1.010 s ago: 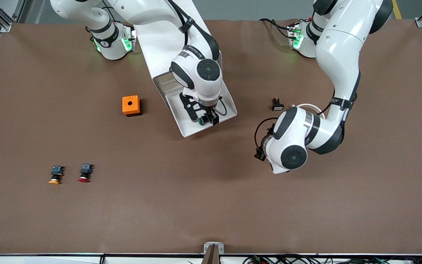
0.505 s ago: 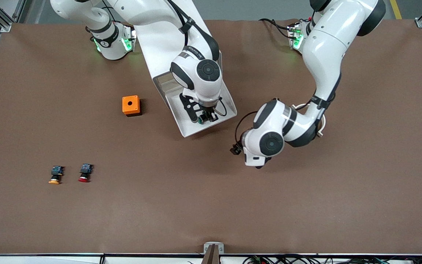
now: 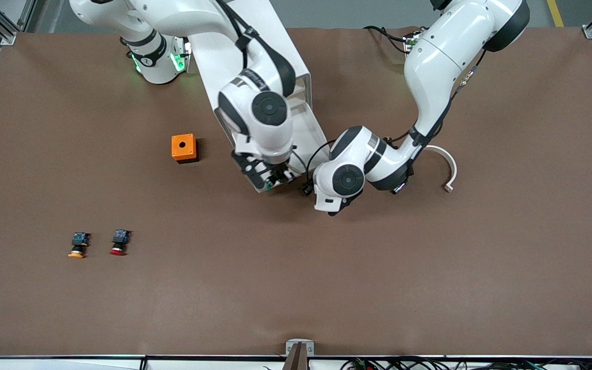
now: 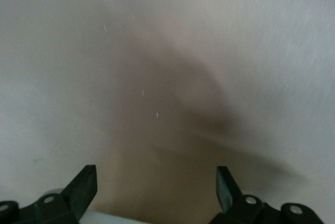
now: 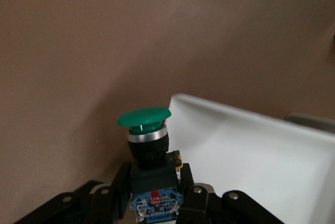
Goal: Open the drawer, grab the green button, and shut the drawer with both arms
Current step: 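Lift the button with the right gripper while the left gripper shuts the drawer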
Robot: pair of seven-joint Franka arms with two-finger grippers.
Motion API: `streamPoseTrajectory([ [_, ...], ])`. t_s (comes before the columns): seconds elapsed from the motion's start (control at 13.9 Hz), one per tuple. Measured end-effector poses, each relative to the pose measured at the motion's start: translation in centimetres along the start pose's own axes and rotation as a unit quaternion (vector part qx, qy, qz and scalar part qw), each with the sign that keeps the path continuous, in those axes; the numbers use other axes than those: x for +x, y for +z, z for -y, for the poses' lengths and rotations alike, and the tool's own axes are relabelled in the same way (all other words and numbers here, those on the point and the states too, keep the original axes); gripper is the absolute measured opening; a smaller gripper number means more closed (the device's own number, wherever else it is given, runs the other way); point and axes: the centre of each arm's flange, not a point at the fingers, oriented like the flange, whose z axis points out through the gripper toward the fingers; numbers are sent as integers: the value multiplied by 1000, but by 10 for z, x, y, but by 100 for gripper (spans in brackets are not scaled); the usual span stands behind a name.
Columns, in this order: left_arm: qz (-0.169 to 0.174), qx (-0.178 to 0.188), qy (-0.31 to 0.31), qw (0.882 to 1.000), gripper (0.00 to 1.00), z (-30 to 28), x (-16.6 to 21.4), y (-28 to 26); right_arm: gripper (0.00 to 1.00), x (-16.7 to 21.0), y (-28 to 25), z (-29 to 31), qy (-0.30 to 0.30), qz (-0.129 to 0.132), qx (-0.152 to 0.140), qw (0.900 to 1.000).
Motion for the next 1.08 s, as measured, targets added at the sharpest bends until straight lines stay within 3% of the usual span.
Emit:
streamPoseTrajectory([
  [0.29,23,20,24,999,100,5,-44,33,42,142,-39,-37,-128,6,-9,992],
  [0.51,32,39,22,998,100,8,-82,54,42,220,-17,-67,-182,8,-5,983],
  [0.87,24,72,22,997,100,14,-146,91,42,292,71,-114,-246,2,8,969],
  [1.08,16,80,21,996,100,16,-163,101,42,321,104,-132,-272,6,5,962],
])
